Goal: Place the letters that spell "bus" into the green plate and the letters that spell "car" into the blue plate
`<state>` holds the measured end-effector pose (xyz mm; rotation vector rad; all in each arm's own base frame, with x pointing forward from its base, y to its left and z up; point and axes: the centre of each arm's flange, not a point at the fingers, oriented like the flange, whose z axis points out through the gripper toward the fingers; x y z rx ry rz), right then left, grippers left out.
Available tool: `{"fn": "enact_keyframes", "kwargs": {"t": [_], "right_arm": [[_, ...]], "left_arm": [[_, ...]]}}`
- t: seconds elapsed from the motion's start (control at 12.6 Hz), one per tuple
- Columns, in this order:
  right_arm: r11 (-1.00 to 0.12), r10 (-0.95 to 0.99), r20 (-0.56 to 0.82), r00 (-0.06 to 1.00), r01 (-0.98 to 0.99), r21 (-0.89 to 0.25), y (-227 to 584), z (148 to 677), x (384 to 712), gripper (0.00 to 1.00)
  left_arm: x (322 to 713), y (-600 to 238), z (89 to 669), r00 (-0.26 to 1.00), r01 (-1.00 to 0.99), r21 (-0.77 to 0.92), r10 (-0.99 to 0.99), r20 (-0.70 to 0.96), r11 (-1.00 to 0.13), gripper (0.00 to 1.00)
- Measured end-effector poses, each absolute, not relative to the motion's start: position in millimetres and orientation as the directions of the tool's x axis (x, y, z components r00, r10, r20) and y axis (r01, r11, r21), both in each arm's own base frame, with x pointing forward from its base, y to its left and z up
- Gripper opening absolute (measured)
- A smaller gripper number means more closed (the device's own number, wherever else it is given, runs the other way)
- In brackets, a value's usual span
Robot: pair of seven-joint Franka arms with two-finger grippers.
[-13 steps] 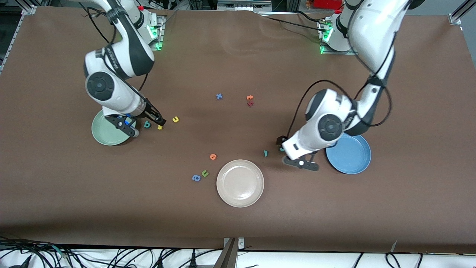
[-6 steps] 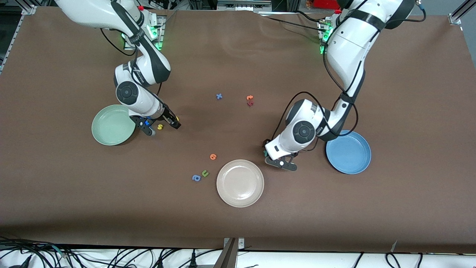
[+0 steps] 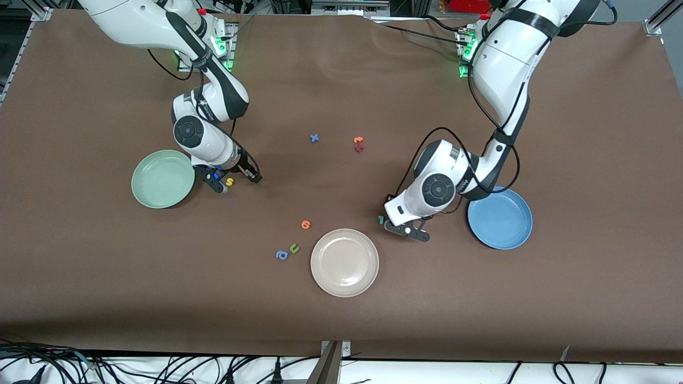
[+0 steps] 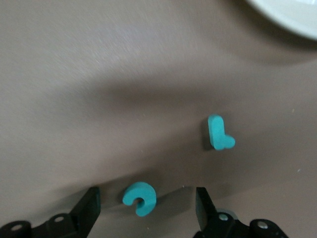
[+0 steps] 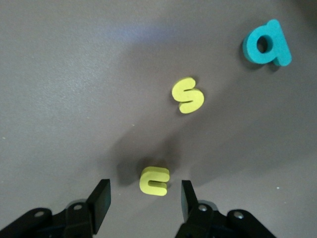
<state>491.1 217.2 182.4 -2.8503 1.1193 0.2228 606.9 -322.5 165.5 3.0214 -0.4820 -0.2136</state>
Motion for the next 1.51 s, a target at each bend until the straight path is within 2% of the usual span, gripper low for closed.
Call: {"fn": "enact_keyframes", "kwargs": {"t": [0.08, 0.32, 0.4, 0.8, 1.03, 1.27, 1.51], "right_arm": [[-0.732, -0.67, -0.16, 0.724, -0.681, -0.014, 217, 181, 489, 0.66], [-0.73, -0.671, -0.148, 0.727, -0.682, -0.04, 217, 177, 484, 0.66], [-0.73, -0.671, -0.148, 0.727, -0.682, -0.04, 216, 175, 483, 0.66], [-0.731, -0.671, -0.15, 0.726, -0.682, -0.036, 215, 173, 479, 0.66], [-0.73, -0.671, -0.15, 0.727, -0.682, -0.039, 215, 171, 479, 0.58], [-0.731, -0.67, -0.147, 0.728, -0.681, -0.043, 215, 171, 479, 0.58], [-0.732, -0.669, -0.147, 0.729, -0.68, -0.044, 215, 171, 479, 0.58]], "left_arm": [[607, -323, 166, 0.939, -0.313, 0.087, -0.322, -0.123, -0.946, 0.8], [607, -324, 170, 0.938, -0.316, 0.086, -0.325, -0.117, -0.945, 0.41], [607, -324, 171, 0.938, -0.317, 0.086, -0.325, -0.116, -0.945, 0.35], [611, -322, 177, 0.941, -0.314, 0.085, -0.322, -0.105, -0.946, 0.29], [626, -307, 216, 0.95, -0.293, 0.078, -0.299, -0.091, -0.953, 0.29], [635, -253, 280, 0.95, -0.248, 0.055, -0.254, -0.18, -0.967, 0.3], [651, -169, 287, 0.923, -0.304, 0.08, -0.314, -0.222, -0.949, 0.33]]}}
